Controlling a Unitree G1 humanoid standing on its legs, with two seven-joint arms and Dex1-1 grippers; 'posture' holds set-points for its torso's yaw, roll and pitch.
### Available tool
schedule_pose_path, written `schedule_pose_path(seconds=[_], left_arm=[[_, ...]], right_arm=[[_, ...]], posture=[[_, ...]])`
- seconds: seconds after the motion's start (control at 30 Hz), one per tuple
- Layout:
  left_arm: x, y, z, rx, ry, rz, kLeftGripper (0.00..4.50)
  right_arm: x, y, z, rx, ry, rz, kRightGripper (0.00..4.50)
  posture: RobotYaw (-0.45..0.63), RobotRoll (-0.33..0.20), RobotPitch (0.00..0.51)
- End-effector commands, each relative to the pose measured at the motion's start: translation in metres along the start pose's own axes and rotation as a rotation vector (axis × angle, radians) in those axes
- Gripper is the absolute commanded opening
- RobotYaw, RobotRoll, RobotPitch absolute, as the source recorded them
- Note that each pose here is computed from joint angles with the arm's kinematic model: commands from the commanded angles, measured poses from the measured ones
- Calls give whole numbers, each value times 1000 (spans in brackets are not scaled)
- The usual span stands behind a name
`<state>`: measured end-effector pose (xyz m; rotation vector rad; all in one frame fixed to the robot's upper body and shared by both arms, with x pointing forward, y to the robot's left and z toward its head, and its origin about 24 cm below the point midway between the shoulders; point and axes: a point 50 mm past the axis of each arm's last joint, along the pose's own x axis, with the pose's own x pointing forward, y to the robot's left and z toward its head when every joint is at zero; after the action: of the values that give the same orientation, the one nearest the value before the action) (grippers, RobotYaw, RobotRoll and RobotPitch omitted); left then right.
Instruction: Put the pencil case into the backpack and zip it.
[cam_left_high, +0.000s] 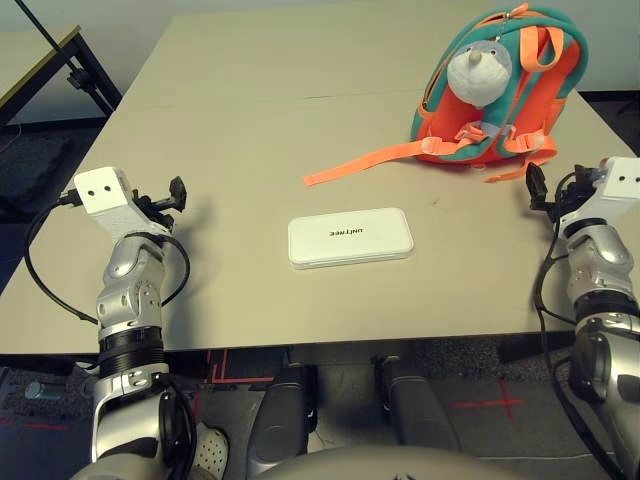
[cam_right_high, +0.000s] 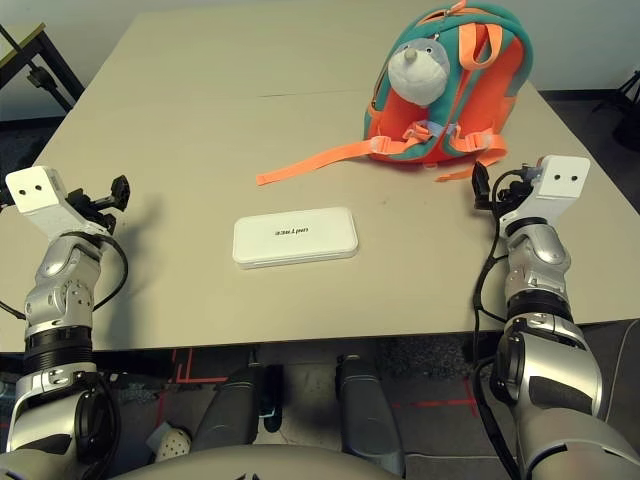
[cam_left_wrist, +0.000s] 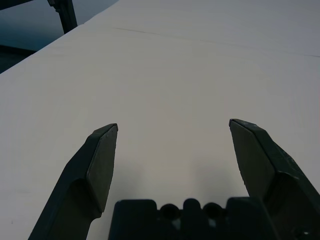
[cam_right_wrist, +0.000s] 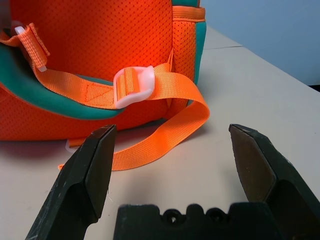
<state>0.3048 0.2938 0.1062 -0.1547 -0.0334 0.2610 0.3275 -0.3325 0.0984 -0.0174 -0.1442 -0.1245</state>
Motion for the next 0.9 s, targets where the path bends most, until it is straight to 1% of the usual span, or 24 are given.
schedule_pose_path(seconds=[0.03, 0.2, 0.37, 0.57, 0.73, 0.83, 0.9], left_arm=[[1, -3, -6, 6, 29, -6, 4470], [3, -7, -10, 4, 51, -31, 4470], [4, -9, -8, -6, 65, -59, 4470], [2, -25, 1, -66, 129, -216, 4470], [-13, -50, 12, -116, 220, -471, 4470], [-24, -58, 16, -166, 281, -582, 4470], [-32, -59, 14, -216, 351, -646, 4470]], right_arm=[[-4, -3, 0, -20, -4, -3, 4500], [-8, -9, 1, -34, -5, -12, 4500], [-7, -9, 5, -37, -17, -11, 4500], [-5, -2, 9, -57, -35, 37, 4500], [-3, 8, 12, -88, -27, 139, 4500], [-2, 13, 11, -97, -17, 168, 4500], [-2, 14, 9, -99, -6, 179, 4500]], posture=[[-51, 0, 165], [-66, 0, 171], [-82, 0, 174], [-78, 0, 167], [-72, 0, 169], [-65, 0, 173], [-57, 0, 175]])
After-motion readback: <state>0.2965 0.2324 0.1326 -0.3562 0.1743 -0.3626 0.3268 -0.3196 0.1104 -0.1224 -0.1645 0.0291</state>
